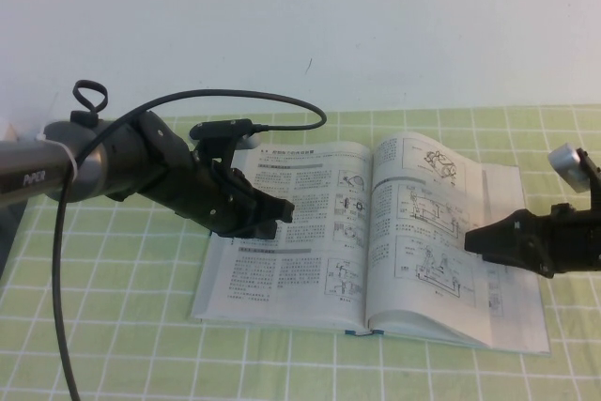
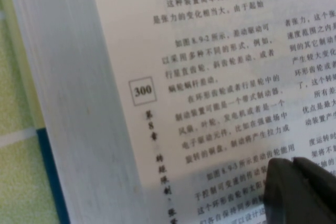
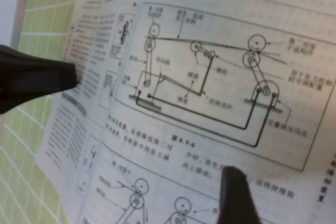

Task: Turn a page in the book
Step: Open the closed book

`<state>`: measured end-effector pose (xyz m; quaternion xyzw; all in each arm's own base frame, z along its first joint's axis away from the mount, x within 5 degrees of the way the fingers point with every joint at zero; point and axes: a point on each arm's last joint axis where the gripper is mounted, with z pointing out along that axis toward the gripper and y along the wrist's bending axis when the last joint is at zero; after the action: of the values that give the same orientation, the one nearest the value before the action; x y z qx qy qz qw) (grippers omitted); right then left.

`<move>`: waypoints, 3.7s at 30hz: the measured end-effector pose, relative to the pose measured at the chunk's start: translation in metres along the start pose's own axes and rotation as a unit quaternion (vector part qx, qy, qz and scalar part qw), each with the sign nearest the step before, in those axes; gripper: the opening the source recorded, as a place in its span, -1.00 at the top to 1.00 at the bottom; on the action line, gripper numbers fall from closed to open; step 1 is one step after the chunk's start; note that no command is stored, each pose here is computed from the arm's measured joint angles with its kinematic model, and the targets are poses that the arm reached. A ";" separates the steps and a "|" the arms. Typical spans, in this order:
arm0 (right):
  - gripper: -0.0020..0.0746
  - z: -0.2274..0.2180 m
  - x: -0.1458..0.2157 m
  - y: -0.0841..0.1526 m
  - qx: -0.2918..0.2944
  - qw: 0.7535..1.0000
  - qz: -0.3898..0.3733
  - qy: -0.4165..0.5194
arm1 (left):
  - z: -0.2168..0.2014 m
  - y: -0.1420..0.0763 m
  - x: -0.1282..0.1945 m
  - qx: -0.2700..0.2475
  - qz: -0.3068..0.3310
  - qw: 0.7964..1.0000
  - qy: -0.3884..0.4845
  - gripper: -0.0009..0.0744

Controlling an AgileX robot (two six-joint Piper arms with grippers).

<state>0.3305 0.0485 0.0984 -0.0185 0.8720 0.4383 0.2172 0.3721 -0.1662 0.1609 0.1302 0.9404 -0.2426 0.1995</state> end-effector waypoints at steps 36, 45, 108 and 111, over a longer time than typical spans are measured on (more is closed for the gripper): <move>-0.08 -0.016 -0.030 -0.003 0.080 0.987 -0.032 0.138 | 0.005 0.002 0.002 0.001 -0.007 1.000 0.006 0.99; -0.08 0.006 -0.026 0.015 0.056 0.987 -0.053 0.143 | 0.006 0.002 0.001 0.007 -0.026 1.000 0.003 0.99; -0.08 0.019 -0.048 0.006 0.040 0.977 -0.019 0.208 | 0.008 0.001 0.001 0.014 -0.037 0.999 0.002 0.99; -0.08 0.028 -0.047 0.009 0.023 0.979 -0.011 0.201 | 0.008 0.001 0.001 0.014 -0.037 0.999 0.002 0.99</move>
<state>0.3812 0.0677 0.1090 -0.1106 0.9076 0.4027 0.0430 0.3743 -0.1688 0.1538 0.0984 0.9416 -0.2627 0.1865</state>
